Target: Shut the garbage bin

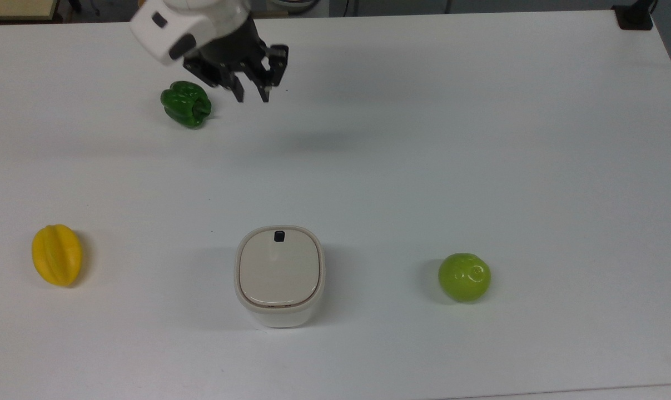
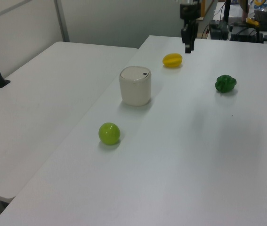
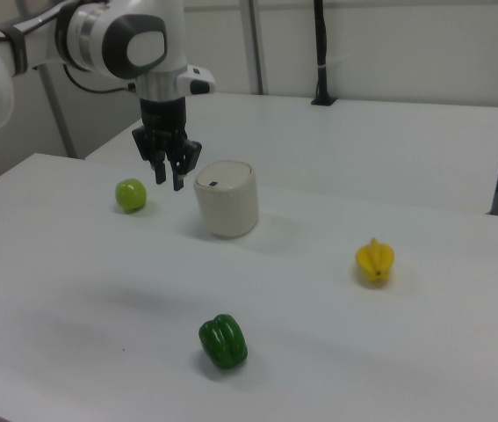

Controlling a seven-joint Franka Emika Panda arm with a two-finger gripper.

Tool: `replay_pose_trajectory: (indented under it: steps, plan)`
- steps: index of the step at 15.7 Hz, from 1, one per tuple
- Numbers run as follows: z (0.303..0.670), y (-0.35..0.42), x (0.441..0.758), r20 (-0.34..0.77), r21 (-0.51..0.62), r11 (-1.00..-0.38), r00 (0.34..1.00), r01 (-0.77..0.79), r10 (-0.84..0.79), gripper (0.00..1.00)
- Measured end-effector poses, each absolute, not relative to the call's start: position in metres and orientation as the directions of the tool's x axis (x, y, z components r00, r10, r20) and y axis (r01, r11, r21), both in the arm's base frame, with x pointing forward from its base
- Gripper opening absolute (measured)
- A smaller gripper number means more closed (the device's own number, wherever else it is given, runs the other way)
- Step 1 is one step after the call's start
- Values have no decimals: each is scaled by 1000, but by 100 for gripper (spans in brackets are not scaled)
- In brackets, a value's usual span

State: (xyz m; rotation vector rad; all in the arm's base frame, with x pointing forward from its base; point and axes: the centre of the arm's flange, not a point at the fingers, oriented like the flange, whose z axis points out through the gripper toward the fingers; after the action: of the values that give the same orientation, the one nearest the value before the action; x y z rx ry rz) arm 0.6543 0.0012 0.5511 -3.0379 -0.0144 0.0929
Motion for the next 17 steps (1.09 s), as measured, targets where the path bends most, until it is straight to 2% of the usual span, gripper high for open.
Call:
replay_pose_trajectory:
  steps: [5, 6, 9, 17]
  plan:
    - [604, -42, 620, 3, -108, -993, 999, -53, -53, 93]
    - [616, -50, 611, 16, -109, -992, 998, -64, -66, 100]
    - [636, -60, 588, 32, -84, -994, 997, -73, -76, 100]
    - [615, -47, 581, -22, -48, -996, 997, -69, -68, 100]
